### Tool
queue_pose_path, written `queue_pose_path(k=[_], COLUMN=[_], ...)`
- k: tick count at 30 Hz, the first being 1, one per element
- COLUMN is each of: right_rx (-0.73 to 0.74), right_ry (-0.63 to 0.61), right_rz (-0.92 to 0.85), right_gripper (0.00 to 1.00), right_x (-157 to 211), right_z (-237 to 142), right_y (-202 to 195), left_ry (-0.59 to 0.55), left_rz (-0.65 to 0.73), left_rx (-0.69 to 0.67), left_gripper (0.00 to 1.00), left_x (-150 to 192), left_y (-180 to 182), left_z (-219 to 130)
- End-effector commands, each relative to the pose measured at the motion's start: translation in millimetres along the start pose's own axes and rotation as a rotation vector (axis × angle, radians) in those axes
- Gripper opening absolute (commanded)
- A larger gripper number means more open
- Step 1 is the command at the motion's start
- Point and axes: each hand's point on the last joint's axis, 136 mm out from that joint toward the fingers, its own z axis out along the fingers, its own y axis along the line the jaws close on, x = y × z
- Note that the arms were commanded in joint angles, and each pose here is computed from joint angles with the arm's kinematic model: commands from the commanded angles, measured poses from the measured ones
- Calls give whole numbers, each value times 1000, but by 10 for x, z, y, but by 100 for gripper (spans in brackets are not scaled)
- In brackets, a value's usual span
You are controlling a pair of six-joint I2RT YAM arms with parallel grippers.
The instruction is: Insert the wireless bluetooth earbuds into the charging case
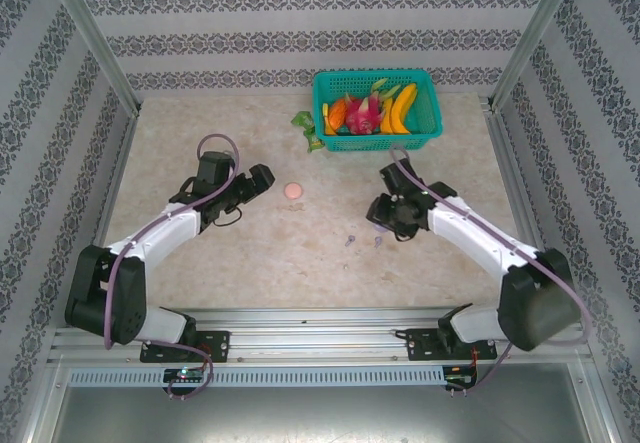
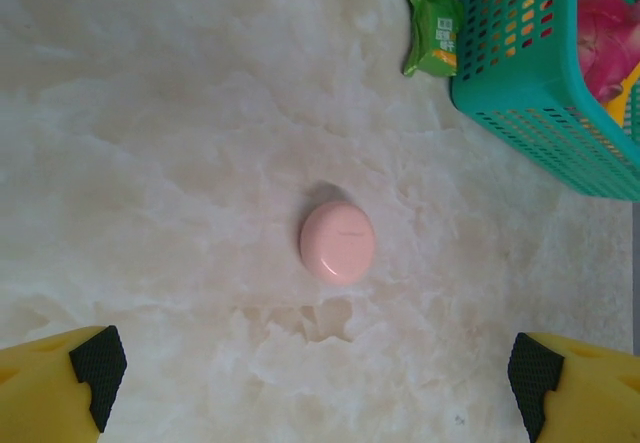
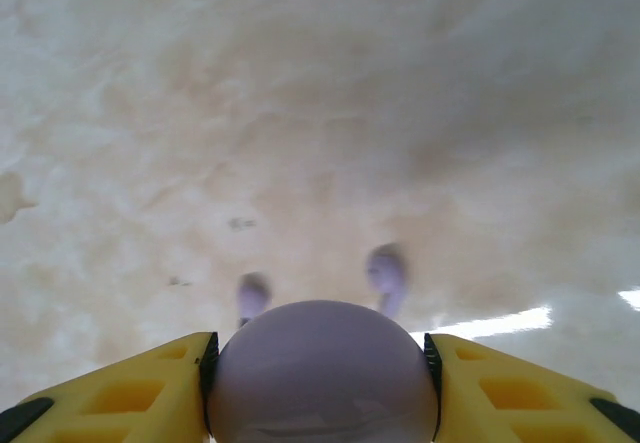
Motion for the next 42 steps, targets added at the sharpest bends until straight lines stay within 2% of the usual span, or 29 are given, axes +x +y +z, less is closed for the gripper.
queue_pose_path(k=[1, 5, 11, 20, 23, 30, 42], right_rx=[-34, -74, -125, -225, -257, -300, -316], right_ry=[-7, 23, 57, 86, 90, 98, 108], right_rz=[19, 50, 161, 314, 365, 445, 472], right_gripper=[41, 41, 41, 41, 41, 42, 41], right_x=[-46, -53, -126, -335, -400, -463, -447], right_z=[94, 292, 553, 627, 612, 581, 598], right_y=[412, 800, 1124, 1524, 1601, 1668, 1680], left_ry=[-111, -53, -49, -44, -55, -101, -118], left_rz=[-87, -56, 6, 165, 189, 193, 154], left_rx=[44, 116, 256, 413, 446, 528, 572], left_gripper=[100, 100, 98, 93, 89, 71, 64], left_x=[-146, -51, 76, 483, 591, 683, 653], left_y=[2, -126, -313, -702, -793, -965, -1082], left_z=[-109, -73, 23, 206, 287, 439, 642])
